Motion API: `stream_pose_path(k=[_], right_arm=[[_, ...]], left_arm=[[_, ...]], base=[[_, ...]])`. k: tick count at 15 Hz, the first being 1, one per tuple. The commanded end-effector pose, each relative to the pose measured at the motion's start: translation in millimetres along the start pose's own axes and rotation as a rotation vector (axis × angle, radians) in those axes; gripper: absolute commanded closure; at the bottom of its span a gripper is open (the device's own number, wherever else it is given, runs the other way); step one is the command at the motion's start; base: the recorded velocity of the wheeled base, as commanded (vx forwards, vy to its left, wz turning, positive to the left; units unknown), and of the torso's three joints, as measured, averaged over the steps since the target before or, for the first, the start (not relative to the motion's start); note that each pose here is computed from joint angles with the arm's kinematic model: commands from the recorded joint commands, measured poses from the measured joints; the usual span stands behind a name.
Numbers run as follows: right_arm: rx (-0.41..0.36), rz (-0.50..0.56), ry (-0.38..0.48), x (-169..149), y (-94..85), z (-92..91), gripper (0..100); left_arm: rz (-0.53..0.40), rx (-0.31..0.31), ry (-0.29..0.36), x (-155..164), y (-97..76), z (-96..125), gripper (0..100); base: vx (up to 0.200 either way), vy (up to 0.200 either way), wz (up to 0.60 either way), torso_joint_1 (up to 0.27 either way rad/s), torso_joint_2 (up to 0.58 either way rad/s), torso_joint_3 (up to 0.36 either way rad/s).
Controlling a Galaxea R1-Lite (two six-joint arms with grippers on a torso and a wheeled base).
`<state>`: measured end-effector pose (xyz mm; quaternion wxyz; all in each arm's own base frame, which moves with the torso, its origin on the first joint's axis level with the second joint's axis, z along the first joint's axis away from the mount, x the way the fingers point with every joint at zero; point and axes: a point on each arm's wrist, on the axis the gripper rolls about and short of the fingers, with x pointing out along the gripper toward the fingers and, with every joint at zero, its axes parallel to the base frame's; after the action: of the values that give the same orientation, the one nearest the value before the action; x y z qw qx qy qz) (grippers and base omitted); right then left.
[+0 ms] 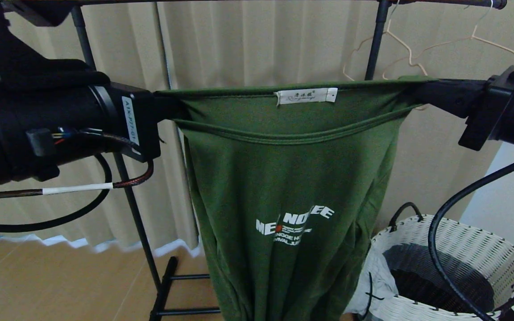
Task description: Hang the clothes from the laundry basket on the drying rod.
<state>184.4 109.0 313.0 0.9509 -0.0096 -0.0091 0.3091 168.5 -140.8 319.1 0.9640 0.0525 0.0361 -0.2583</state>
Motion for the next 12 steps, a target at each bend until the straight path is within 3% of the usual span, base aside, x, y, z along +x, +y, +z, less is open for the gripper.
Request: stream_pose_path(k=[1, 4, 7, 10, 12], right_arm=[[-0.002, 0.004, -0.015, -17.7, 1.7, 3.5, 100], [0.006, 0.048, 0.032, -40.2, 5.2, -0.9, 100], [0.009, 0.214, 0.032, -62.3, 11.6, -11.0, 100], [0.013, 0.311, 0.037, -69.5, 15.5, -16.6, 100], [0.012, 0.313, 0.041, -67.7, 15.4, -17.4, 100]], left_arm=[[0.004, 0.002, 0.022, 12.9, -2.5, -5.1, 100], [0.013, -0.002, 0.015, 42.3, -7.9, -13.6, 100], [0.034, -0.008, 0.002, 65.3, -7.2, -16.1, 100], [0.044, -0.013, -0.011, 76.3, -5.6, -11.6, 100], [0.044, -0.02, -0.006, 78.2, -6.0, -12.7, 100]], base=[[0.0, 0.0, 0.0, 0.0, 0.0, 0.0], [0.0, 0.0, 0.0, 0.0, 0.0, 0.0], [0.0, 0.0, 0.0, 0.0, 0.0, 0.0], [0.0, 0.0, 0.0, 0.0, 0.0, 0.0], [0.0, 0.0, 0.0, 0.0, 0.0, 0.0]])
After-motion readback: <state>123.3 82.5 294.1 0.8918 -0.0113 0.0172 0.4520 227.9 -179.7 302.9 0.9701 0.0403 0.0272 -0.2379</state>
